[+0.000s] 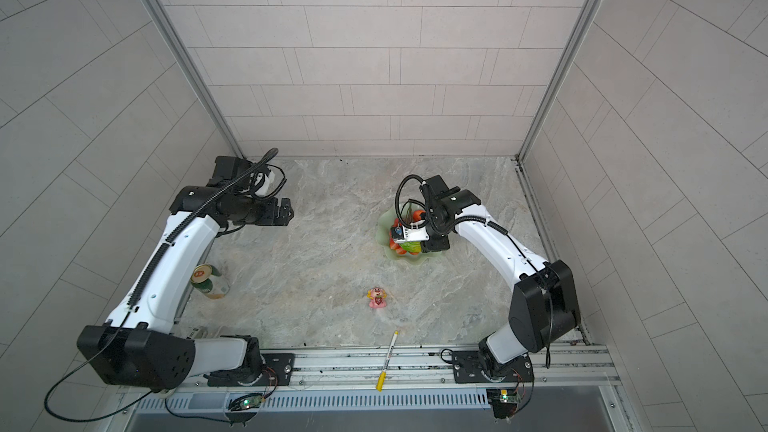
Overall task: Place and organize the fake fruits in the fruit bowl
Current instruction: 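Lift the bitter melon with the right gripper and carry it over the bowl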
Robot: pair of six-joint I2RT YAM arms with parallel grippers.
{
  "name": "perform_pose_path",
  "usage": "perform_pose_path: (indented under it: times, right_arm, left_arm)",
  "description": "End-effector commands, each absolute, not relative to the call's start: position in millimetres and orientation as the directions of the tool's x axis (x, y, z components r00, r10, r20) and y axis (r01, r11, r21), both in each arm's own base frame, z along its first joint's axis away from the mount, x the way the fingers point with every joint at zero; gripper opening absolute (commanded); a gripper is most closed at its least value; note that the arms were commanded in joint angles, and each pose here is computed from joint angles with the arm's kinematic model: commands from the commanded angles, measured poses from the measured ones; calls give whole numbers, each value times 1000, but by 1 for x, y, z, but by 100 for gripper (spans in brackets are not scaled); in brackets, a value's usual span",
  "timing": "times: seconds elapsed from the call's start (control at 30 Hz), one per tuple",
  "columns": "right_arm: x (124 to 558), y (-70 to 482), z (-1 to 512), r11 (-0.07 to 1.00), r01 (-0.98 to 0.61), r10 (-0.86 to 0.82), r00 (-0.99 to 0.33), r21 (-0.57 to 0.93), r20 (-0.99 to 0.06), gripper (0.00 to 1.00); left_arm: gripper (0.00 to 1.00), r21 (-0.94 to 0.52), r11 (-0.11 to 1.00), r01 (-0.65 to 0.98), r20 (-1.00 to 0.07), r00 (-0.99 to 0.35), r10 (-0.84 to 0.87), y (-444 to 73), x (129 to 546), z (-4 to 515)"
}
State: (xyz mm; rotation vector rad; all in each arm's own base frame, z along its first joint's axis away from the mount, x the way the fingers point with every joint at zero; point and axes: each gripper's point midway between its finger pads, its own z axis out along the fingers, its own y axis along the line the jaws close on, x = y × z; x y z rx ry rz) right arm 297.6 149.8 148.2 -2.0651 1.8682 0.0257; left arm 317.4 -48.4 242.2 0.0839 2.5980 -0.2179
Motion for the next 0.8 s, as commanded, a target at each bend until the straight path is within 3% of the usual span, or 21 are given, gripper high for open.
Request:
perform_pose_path:
  times: [0.0, 0.27, 0.5, 0.77]
  right_arm:
    - [293, 143, 148, -107, -965, -962, 161, -239, -220, 16]
    - [300, 149, 137, -158, -964, -953, 206, -216, -223, 22]
    - [302, 157, 128, -113, -987, -958, 138, -112, -252, 26]
    - [304, 158, 121, -115, -988, -959, 138, -107, -247, 31]
  left_arm:
    - [100, -141, 983, 114, -519, -855, 25, -51, 314, 243]
    - [100, -133, 985, 114, -526, -850, 27, -49, 312, 246]
    - [100, -124, 986, 110, -532, -846, 28, -47, 310, 246]
    - [100, -115, 988, 106, -539, -842, 28, -45, 308, 248]
